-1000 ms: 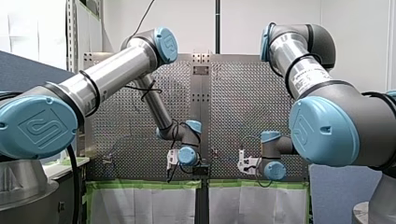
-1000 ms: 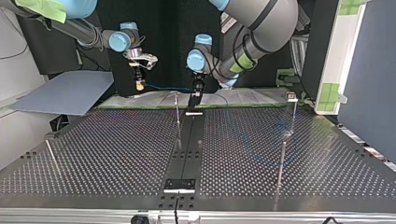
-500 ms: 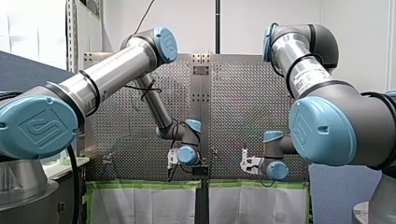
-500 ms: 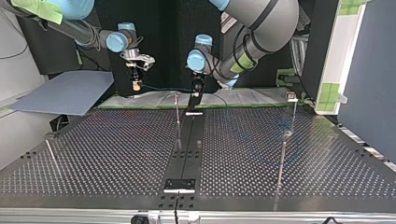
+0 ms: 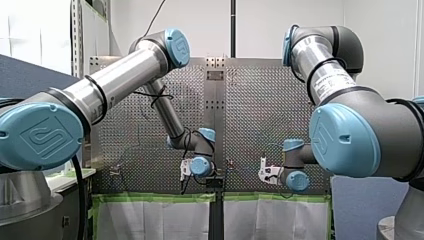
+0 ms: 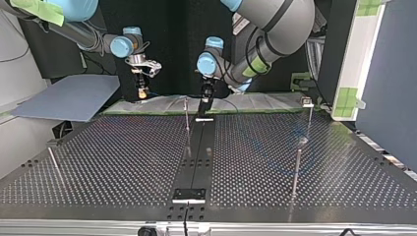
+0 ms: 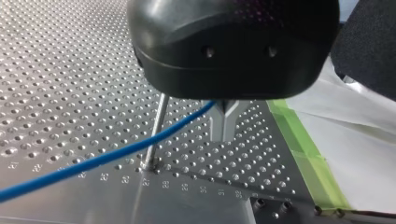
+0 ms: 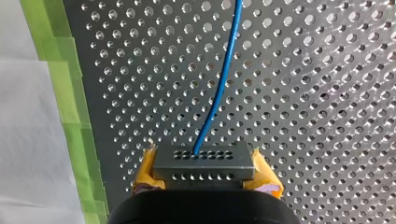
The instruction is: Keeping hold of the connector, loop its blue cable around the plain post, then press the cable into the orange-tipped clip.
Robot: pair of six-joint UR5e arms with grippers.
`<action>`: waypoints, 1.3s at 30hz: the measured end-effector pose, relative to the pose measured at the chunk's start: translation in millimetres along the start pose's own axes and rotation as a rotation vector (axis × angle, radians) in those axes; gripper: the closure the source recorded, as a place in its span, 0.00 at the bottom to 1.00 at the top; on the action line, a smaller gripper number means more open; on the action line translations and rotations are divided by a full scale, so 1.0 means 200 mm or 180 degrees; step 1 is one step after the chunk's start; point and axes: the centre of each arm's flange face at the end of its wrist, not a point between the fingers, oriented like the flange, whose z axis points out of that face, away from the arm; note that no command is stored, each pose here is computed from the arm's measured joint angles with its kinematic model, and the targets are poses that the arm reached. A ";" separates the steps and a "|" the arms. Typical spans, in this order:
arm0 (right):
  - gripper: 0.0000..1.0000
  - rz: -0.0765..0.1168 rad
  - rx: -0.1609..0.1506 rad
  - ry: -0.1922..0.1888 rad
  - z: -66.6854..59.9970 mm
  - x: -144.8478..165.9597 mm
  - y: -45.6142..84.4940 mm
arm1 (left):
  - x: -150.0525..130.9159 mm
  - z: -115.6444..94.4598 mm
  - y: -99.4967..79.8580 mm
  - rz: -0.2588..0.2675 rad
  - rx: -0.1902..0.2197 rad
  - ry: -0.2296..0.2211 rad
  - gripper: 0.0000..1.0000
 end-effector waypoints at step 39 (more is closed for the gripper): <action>1.00 0.0059 -0.0063 0.0015 0.01 0.01 0.09 | -0.15 0.03 -0.03 -0.0002 -0.0008 -0.0041 1.00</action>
